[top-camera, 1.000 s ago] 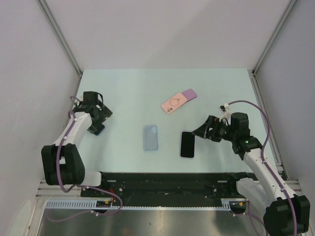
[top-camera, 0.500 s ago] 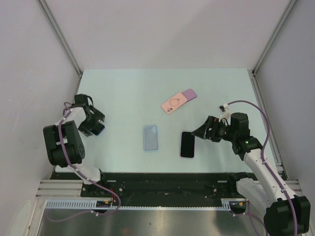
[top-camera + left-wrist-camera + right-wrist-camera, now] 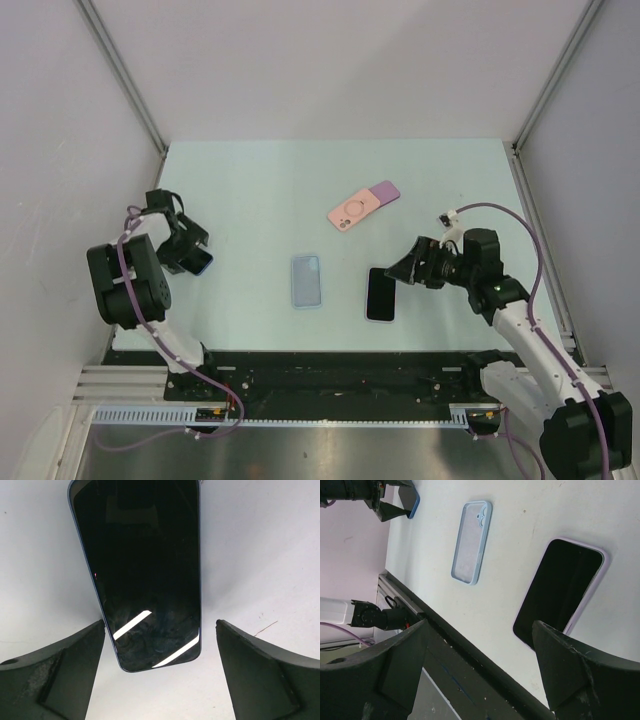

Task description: Put the phone into the phone case

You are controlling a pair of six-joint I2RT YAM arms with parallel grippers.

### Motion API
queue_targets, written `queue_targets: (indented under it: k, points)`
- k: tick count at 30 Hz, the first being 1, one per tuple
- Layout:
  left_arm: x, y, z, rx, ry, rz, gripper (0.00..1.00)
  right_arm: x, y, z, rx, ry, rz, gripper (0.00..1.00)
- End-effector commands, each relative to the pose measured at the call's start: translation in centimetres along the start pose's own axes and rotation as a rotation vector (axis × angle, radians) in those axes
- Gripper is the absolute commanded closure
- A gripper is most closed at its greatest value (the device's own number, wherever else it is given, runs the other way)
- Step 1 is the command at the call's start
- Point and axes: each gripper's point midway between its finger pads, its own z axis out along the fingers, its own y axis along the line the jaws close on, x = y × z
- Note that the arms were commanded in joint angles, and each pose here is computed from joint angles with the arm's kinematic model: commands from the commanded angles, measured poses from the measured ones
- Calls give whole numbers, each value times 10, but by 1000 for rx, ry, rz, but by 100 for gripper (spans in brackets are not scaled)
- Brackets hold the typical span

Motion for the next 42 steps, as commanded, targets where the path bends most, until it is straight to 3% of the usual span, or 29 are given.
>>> queue_targets:
  k: [1, 12, 21, 27, 33, 42]
  points:
    - [1, 7, 7, -47, 23, -38, 5, -9, 6, 6, -20, -24, -28, 12]
    - [14, 18, 13, -131, 82, -139, 16, -11, 16, 13, 3, -19, 4, 14]
    - [20, 20, 12, -172, 143, -159, 15, 1, 29, 19, 15, -13, -9, 14]
    - [41, 16, 15, -150, 242, -170, 16, 6, 39, 26, 10, -10, -15, 14]
    - [74, 15, 6, -103, 346, -221, 26, 14, 52, 41, -8, 2, -4, 14]
    - [99, 14, -33, 5, 322, -262, 35, 24, 74, 67, -24, -31, 5, 14]
